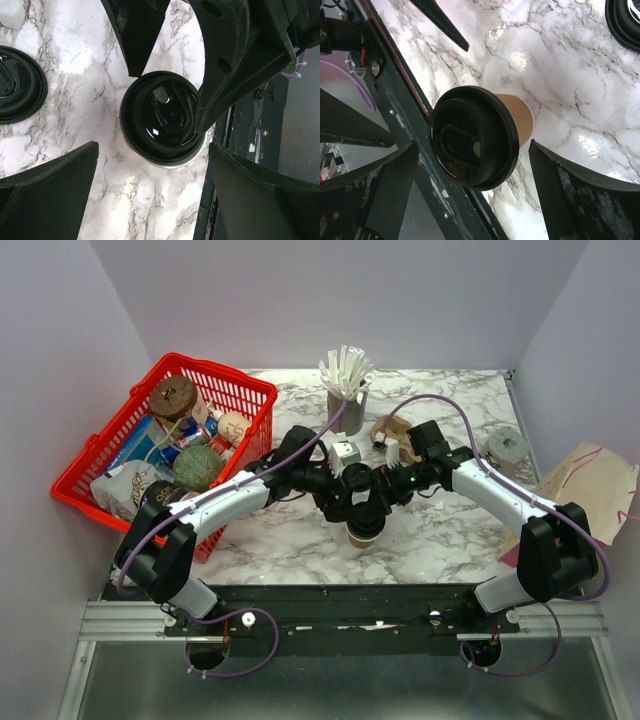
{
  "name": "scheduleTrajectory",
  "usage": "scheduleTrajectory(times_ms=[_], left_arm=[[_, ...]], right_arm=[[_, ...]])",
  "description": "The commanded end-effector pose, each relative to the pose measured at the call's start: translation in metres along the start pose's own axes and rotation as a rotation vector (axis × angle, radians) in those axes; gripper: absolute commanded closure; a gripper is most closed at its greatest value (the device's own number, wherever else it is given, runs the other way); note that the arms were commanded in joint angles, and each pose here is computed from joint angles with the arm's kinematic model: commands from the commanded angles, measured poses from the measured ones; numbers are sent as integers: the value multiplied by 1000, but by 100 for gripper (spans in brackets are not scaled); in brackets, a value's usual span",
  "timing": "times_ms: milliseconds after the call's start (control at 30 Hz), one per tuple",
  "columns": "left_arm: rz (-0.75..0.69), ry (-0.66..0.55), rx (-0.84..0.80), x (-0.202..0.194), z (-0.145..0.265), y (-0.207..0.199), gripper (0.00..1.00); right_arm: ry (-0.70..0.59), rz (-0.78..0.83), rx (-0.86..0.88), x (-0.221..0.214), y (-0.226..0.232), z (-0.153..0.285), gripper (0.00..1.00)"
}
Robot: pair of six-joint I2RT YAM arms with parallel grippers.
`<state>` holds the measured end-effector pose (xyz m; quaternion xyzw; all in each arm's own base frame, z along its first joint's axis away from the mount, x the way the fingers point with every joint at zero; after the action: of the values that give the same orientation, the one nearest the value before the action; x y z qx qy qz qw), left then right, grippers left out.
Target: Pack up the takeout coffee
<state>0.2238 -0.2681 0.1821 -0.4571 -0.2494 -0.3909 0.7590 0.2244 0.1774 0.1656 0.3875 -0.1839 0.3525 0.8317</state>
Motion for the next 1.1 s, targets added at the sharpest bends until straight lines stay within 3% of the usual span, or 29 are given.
scheduleTrajectory(times_ms=[0, 1067], left_arm=[[-17, 2, 33, -4, 9, 0, 2], [15, 32, 120, -22, 23, 15, 2]], right_arm=[[0, -45, -85, 0, 1, 3, 0], [53, -13, -236, -2, 24, -7, 0]])
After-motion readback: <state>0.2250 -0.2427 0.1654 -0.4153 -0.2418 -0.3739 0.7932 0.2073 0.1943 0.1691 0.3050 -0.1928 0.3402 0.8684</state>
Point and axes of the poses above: each gripper's point midway between its finger pads, its own z axis back along the fingers, its own y axis along the line the jaws close on, x = y × z, the point moved 7 cm from there along z, back along the fingers, and after that the axes turned 8 degrees about z, right-handed, at the moved point
